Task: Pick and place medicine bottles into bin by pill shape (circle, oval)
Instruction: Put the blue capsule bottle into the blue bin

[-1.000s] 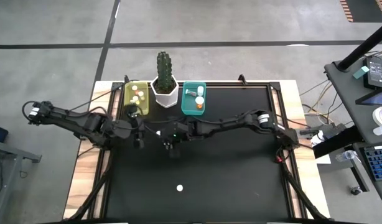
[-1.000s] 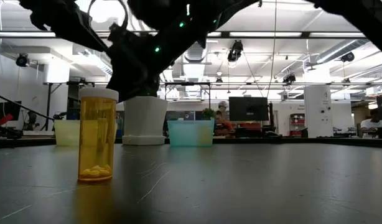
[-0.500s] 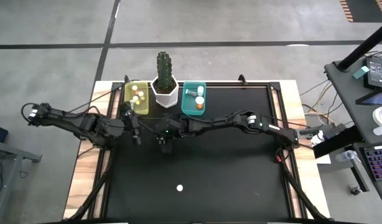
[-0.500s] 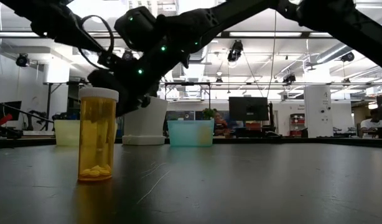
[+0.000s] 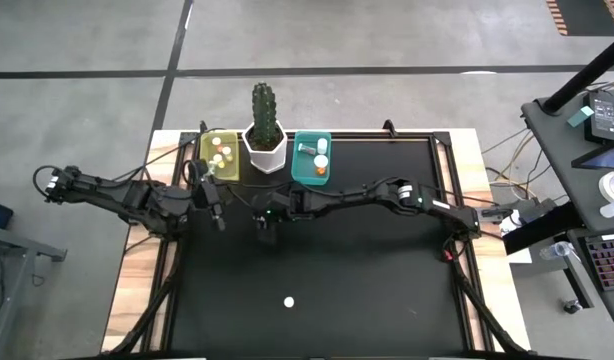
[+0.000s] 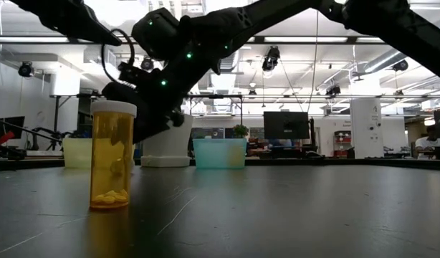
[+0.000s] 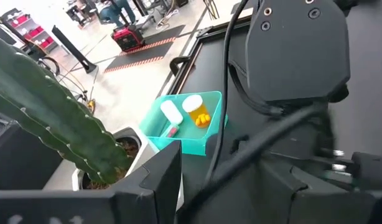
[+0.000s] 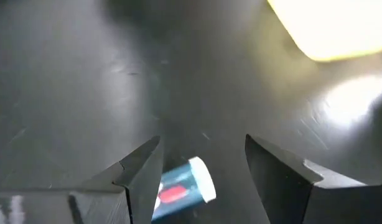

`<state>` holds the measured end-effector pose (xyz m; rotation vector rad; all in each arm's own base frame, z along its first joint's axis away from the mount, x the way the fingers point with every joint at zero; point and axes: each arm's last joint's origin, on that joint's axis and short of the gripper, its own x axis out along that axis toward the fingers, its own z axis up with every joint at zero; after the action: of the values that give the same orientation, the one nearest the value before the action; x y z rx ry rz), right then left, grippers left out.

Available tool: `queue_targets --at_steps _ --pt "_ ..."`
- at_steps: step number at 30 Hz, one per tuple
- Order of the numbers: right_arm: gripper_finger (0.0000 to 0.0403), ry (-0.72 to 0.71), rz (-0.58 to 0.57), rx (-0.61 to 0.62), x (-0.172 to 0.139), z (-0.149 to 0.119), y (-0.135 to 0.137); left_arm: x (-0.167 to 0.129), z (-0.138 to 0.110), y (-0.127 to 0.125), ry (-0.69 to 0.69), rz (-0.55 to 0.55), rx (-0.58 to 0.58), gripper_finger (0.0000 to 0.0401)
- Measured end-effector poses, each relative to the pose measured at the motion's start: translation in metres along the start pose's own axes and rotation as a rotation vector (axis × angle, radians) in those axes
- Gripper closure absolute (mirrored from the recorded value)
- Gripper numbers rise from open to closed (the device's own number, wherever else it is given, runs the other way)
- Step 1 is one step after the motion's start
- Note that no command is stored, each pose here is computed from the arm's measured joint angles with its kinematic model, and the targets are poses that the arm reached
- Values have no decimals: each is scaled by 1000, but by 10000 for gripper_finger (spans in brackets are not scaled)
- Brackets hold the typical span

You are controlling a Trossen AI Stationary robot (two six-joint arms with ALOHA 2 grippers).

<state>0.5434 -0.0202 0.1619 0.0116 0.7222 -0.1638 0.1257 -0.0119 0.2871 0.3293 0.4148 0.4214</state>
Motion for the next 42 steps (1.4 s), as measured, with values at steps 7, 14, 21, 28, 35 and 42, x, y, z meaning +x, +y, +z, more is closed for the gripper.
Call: queue_targets --at_steps 7,14,21,28,35,42 --pt "184 108 -78 276 -8 -3 4 1 0 -1 5 0 4 257" --pt "184 103 -53 364 -7 -6 24 1 0 -1 4 0 3 257" --pt "184 145 -72 372 13 -24 26 1 0 -1 4 0 4 257" --pt "184 169 -101 339 13 -27 25 1 0 -1 4 0 7 257" --pt "241 186 -100 279 13 -29 25 1 0 -1 5 0 13 257" --pt "313 197 -84 211 8 -26 25 1 0 -1 5 0 11 257"
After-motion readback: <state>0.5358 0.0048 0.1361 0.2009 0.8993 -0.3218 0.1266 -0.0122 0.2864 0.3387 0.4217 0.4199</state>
